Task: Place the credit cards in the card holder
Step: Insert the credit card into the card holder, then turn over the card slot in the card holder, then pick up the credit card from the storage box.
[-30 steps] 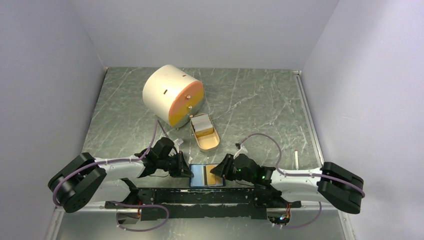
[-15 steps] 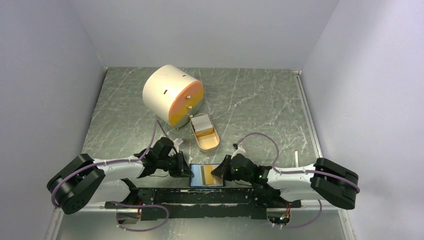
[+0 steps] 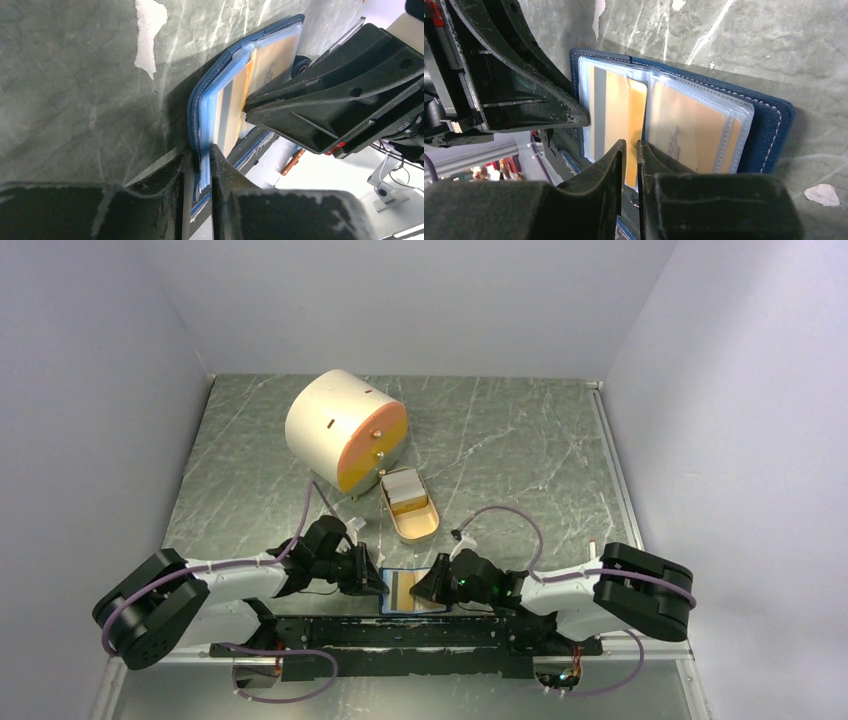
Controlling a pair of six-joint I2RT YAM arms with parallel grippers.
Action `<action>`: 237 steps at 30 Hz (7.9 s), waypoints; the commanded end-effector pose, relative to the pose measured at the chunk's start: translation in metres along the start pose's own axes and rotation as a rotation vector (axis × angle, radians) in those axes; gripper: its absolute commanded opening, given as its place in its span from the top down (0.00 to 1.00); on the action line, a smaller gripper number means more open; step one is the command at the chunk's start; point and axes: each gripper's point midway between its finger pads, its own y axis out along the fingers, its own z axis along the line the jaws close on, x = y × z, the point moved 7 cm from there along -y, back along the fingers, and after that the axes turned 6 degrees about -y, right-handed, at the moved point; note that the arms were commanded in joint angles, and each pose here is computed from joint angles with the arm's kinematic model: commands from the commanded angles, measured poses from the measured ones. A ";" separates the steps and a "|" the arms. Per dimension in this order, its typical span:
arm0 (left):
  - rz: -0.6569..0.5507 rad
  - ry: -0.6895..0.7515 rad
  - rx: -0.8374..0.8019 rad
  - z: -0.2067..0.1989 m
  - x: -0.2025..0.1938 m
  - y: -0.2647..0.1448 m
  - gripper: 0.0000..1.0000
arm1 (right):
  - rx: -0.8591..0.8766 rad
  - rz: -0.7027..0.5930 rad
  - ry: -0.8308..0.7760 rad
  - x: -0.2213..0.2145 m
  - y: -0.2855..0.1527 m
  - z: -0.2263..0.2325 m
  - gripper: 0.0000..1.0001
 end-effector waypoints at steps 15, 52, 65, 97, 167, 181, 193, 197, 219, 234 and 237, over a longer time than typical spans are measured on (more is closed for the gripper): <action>0.042 0.034 -0.183 -0.024 -0.006 -0.008 0.75 | 0.057 -0.042 -0.073 0.005 0.004 0.012 0.83; 0.063 0.068 -0.185 -0.022 -0.005 0.004 0.80 | -0.029 -0.024 -0.108 0.000 0.006 -0.007 0.83; 0.032 0.075 -0.042 -0.027 -0.002 0.004 0.74 | -0.043 -0.028 -0.118 0.000 0.005 -0.009 0.83; 0.073 0.112 -0.147 -0.052 -0.003 0.007 0.91 | -0.080 -0.011 -0.199 -0.002 0.012 -0.003 0.79; 0.031 0.144 0.114 -0.070 0.012 0.001 0.87 | -0.316 -0.111 -0.264 0.019 -0.047 -0.025 0.74; 0.136 0.123 0.006 -0.077 0.009 0.025 0.86 | -0.334 -0.045 -0.248 0.003 -0.028 -0.038 0.76; 0.123 0.120 0.012 -0.059 0.001 0.011 0.82 | -0.311 -0.249 -0.340 0.046 -0.076 -0.010 0.50; 0.108 0.113 0.010 -0.055 0.005 0.008 0.79 | -0.330 -0.335 -0.463 0.070 -0.088 0.008 0.47; 0.049 0.081 -0.025 -0.039 0.004 -0.001 0.82 | -0.281 -0.378 -1.392 0.173 -0.033 0.050 0.42; 0.035 0.055 -0.039 -0.031 0.000 -0.003 0.82 | -0.095 -0.251 -1.868 0.192 0.031 0.037 0.35; 0.029 0.056 -0.028 -0.030 0.000 -0.004 0.82 | -0.096 -0.248 -1.924 0.197 0.038 0.034 0.34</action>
